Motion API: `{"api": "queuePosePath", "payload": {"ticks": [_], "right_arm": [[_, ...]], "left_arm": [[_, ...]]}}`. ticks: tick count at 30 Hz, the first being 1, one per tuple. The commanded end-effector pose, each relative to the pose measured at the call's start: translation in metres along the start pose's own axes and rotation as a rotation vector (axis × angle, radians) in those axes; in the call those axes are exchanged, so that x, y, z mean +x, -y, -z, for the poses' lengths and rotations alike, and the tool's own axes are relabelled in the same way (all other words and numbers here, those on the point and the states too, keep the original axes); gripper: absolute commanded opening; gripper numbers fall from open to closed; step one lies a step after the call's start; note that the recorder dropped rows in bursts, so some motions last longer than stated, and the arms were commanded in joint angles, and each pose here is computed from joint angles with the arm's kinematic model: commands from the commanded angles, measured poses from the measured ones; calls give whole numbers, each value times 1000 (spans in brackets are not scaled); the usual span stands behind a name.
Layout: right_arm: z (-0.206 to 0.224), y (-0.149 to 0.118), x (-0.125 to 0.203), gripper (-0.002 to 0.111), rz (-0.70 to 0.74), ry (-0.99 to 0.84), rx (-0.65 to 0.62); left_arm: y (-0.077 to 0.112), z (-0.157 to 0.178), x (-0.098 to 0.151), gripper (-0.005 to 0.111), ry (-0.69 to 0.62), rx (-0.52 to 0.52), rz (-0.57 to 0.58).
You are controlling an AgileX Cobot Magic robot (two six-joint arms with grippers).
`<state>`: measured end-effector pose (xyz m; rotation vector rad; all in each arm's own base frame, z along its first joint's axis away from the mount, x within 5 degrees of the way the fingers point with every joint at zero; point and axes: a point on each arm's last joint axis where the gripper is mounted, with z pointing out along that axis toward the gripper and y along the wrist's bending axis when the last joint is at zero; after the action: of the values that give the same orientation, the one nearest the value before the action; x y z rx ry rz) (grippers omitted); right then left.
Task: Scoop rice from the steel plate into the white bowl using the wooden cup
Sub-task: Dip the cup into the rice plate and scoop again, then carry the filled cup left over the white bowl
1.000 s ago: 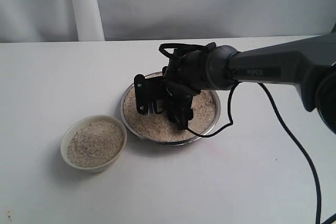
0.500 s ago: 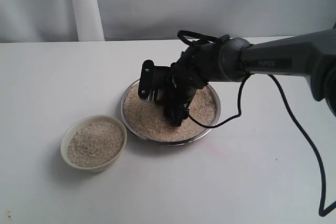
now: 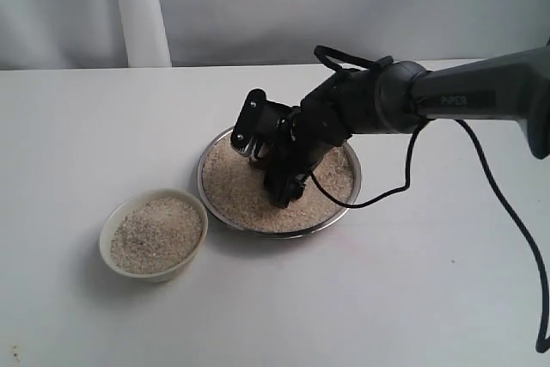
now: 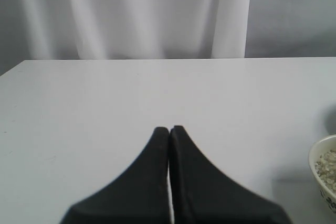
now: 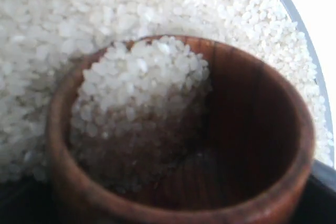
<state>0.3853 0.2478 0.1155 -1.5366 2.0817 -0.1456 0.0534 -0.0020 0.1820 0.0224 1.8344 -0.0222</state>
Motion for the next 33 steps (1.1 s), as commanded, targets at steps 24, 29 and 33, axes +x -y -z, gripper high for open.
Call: {"api": "queuePosePath", "payload": {"ticks": [24, 29, 33], "right_arm": [[113, -19, -54, 0, 13, 368, 119], [118, -45, -71, 0, 166, 391, 114], [121, -59, -79, 0, 267, 402, 120]], "left_arm": [[0, 0, 0, 0, 7, 2, 3], [0, 0, 0, 0, 7, 2, 3], [0, 0, 0, 0, 7, 2, 3]]}}
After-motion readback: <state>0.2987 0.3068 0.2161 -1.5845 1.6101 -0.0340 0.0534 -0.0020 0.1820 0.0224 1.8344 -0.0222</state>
